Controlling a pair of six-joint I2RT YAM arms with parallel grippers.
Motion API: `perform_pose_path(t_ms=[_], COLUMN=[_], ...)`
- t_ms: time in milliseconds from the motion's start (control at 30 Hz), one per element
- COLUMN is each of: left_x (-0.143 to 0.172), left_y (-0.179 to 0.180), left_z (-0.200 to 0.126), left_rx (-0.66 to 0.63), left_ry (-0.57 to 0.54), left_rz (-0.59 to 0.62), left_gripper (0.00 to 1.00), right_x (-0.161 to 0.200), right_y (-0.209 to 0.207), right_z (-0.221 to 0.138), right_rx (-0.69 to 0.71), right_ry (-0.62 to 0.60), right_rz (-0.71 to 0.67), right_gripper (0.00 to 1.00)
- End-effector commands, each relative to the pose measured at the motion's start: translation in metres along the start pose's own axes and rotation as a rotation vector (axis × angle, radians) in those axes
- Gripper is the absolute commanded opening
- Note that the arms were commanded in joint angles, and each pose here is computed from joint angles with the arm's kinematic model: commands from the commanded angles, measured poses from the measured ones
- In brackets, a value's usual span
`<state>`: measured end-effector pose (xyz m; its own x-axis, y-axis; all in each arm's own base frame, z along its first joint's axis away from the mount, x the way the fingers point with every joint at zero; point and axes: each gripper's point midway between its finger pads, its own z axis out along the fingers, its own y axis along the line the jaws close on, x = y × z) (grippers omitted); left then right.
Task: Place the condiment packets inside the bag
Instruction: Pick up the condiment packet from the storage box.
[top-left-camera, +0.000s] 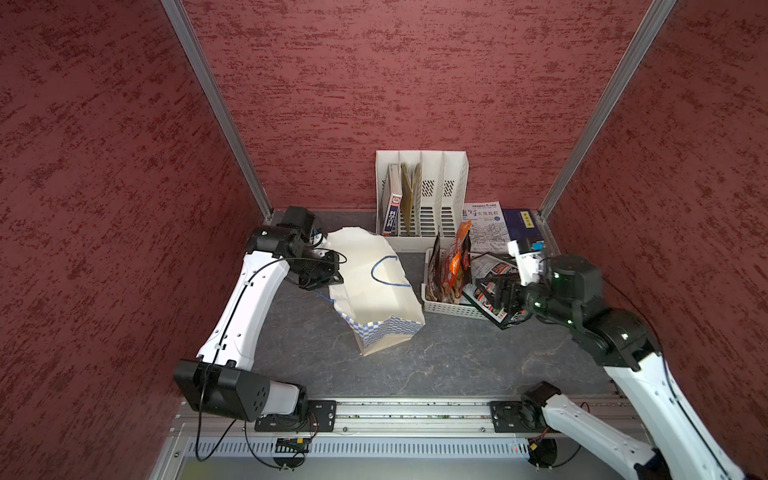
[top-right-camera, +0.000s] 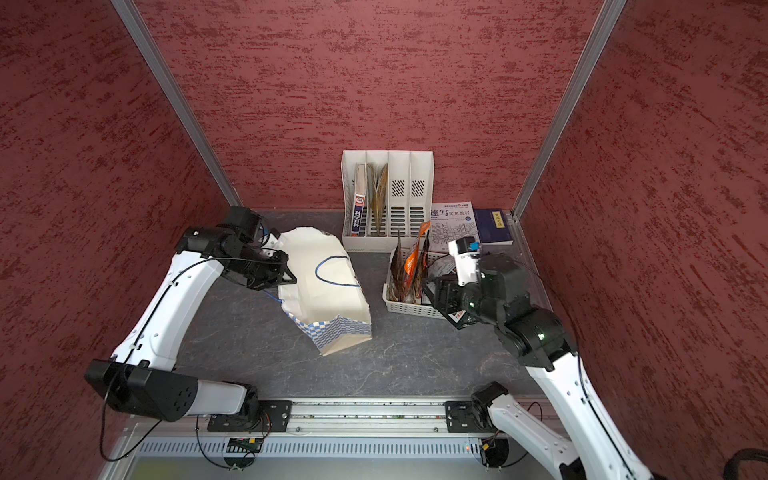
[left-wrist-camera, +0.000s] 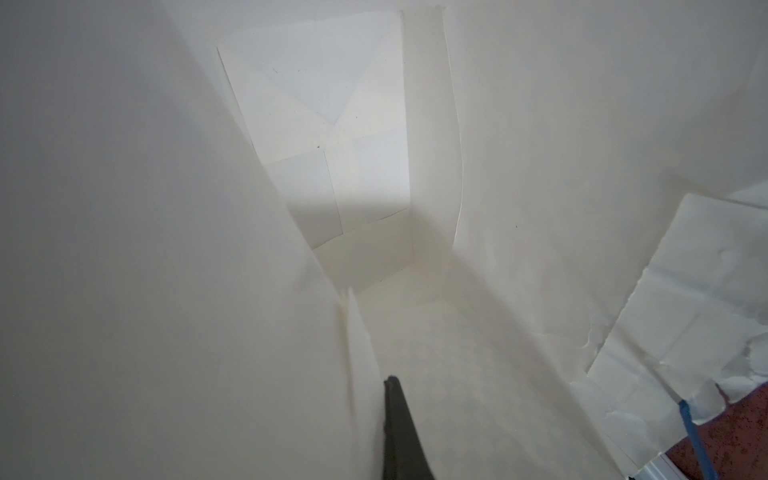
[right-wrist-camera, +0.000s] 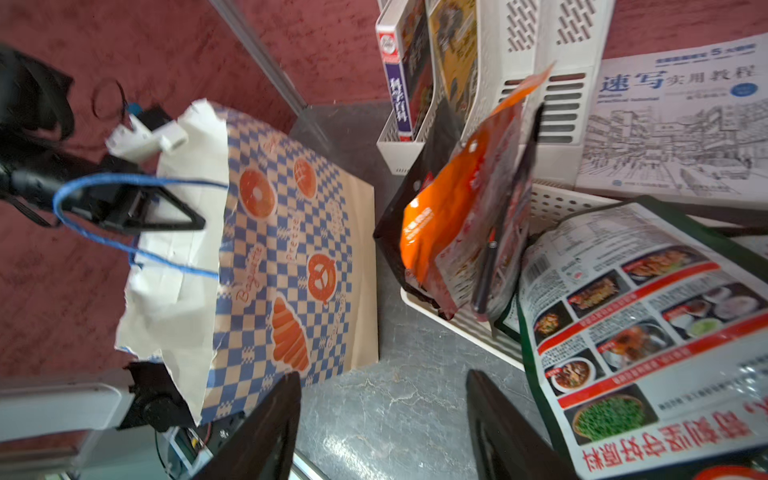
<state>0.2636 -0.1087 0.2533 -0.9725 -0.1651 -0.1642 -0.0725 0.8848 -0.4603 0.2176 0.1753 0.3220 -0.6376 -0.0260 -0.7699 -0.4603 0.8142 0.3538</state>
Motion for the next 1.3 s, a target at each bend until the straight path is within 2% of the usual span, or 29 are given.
perform_pose_path(t_ms=[0, 133, 367, 433, 700, 833, 1067, 1133, 1267], left_x=[-0.004, -0.001, 0.005, 0.005, 0.004, 0.006, 0.005, 0.004, 0.000], left_y=[0.009, 0.017, 0.015, 0.014, 0.012, 0.013, 0.012, 0.012, 0.011], left_z=[-0.017, -0.027, -0.026, -0.025, -0.027, -0.024, -0.018, -0.013, -0.008], left_rx=[-0.078, -0.127, -0.101, -0.092, -0.083, -0.084, -0.068, -0.063, -0.053], left_ry=[-0.067, -0.097, -0.104, -0.101, -0.107, -0.091, -0.073, -0.061, -0.051], left_rz=[0.036, 0.037, 0.031, 0.034, 0.045, 0.044, 0.039, 0.038, 0.030], left_gripper=[0.00, 0.00, 0.00, 0.00, 0.00, 0.00, 0.00, 0.00, 0.04], right_x=[-0.013, -0.015, -0.018, -0.019, -0.015, -0.001, 0.020, 0.022, 0.015], right_y=[0.014, 0.024, -0.009, -0.017, -0.040, -0.064, -0.080, -0.081, -0.081], right_z=[0.028, 0.065, 0.106, 0.116, 0.161, 0.180, 0.202, 0.203, 0.193], right_rx=[0.120, 0.143, 0.347, 0.366, 0.381, 0.462, 0.472, 0.477, 0.483], right_ry=[-0.010, 0.000, -0.045, -0.052, -0.008, 0.050, 0.108, 0.114, 0.087], right_rz=[-0.156, -0.151, -0.017, 0.006, 0.091, 0.129, 0.171, 0.171, 0.150], right_gripper=[0.65, 0.63, 0.68, 0.68, 0.59, 0.47, 0.40, 0.30, 0.02])
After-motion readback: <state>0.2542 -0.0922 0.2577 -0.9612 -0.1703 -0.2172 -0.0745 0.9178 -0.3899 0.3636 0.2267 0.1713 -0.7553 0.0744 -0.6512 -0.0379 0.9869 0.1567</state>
